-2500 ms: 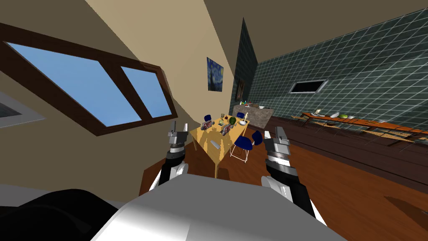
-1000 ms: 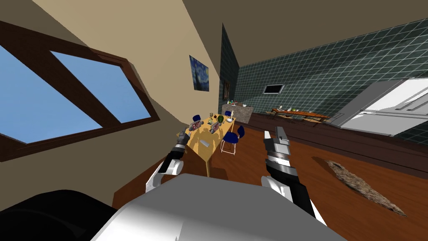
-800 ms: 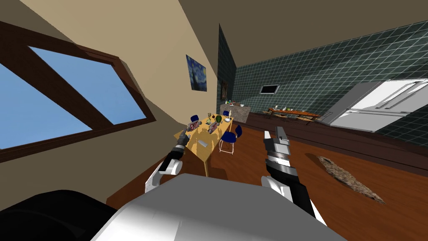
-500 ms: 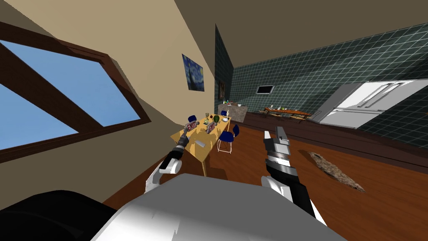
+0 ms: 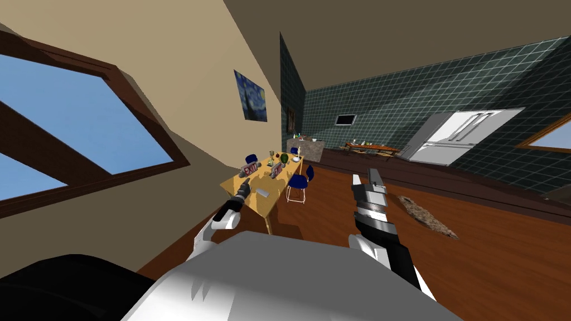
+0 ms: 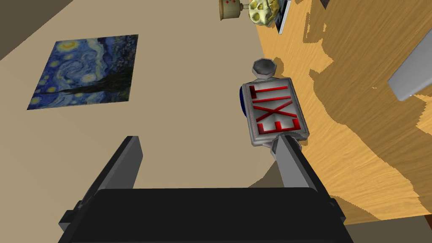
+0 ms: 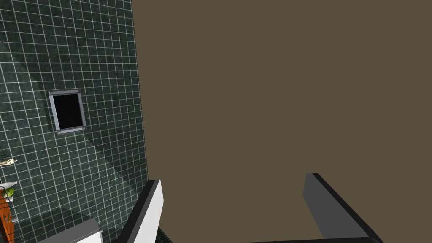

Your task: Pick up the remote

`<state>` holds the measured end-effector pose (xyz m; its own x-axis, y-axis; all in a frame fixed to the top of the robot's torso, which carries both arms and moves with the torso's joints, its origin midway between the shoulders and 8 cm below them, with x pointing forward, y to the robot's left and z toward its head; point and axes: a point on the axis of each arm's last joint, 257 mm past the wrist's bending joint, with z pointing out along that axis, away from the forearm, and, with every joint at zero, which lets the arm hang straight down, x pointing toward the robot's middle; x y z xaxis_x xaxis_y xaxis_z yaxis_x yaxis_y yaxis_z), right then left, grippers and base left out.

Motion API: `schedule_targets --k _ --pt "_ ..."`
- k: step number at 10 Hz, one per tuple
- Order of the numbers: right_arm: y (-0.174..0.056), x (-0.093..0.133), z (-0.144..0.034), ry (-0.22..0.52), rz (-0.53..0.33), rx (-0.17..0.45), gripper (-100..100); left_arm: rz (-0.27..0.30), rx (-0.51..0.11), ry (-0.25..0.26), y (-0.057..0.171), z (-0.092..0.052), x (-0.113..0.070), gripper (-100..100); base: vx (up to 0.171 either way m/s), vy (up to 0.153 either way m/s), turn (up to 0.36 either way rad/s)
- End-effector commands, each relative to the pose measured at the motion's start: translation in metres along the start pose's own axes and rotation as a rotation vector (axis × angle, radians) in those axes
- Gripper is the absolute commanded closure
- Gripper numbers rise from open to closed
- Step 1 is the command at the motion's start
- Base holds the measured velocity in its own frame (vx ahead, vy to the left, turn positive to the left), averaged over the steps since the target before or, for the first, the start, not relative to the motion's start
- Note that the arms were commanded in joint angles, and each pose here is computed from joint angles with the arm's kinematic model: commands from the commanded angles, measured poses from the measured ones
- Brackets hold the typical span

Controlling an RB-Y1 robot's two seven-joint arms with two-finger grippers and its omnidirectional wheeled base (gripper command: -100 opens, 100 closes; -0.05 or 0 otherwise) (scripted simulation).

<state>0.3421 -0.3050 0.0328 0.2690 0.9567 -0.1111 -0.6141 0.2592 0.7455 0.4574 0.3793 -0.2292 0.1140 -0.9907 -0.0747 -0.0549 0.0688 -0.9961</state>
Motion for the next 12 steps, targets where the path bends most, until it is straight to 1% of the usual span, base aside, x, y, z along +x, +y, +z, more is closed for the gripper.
schedule_targets --k 1,2,3,4,5,6,7,8,9,10,11,12 --pt "0.000 0.000 0.000 0.000 0.000 0.000 0 0.026 -0.073 -0.013 0.023 0.005 -0.014 -100 0.034 -0.051 -0.149" --pt "0.000 0.000 0.000 0.000 0.000 0.000 0 0.025 -0.103 -0.010 0.032 0.004 -0.014 -100 0.028 -0.041 -0.095" --pt "0.000 0.000 0.000 0.000 0.000 0.000 0 0.048 -0.144 -0.017 0.043 0.007 -0.025 -100 0.028 -0.051 -0.157" --pt "0.000 0.000 0.000 0.000 0.000 0.000 0 0.047 -0.193 -0.018 0.060 0.004 -0.026 -100 0.027 -0.037 -0.063" --pt "0.000 0.000 0.000 0.000 0.000 0.000 0 0.046 -0.198 -0.017 0.061 0.004 -0.026 -100 0.012 -0.013 0.017" --pt "0.000 0.000 0.000 0.000 0.000 0.000 0 0.068 -0.258 -0.025 0.080 0.005 -0.039 -100 0.035 -0.020 -0.148" --pt "0.000 0.000 0.000 0.000 0.000 0.000 0 0.067 -0.285 -0.023 0.088 0.003 -0.039 -100 0.035 -0.021 -0.096" --pt "0.000 0.000 0.000 0.000 0.000 0.000 0 0.089 -0.336 -0.032 0.103 0.002 -0.053 -100 0.046 -0.040 -0.133" --pt "0.000 0.000 0.000 0.000 0.000 0.000 0 0.087 -0.365 -0.030 0.112 -0.001 -0.053 -100 0.046 -0.035 -0.070" --pt "0.000 0.000 0.000 0.000 0.000 0.000 0 0.087 -0.372 -0.028 0.114 -0.001 -0.053 -100 0.019 -0.013 0.016" --pt "0.000 0.000 0.000 0.000 0.000 0.000 0 0.107 -0.435 -0.036 0.133 -0.004 -0.067 -100 0.044 -0.023 -0.129" --pt "0.000 0.000 0.000 0.000 0.000 0.000 0 0.106 -0.459 -0.032 0.138 -0.007 -0.066 -100 0.047 -0.014 -0.085"
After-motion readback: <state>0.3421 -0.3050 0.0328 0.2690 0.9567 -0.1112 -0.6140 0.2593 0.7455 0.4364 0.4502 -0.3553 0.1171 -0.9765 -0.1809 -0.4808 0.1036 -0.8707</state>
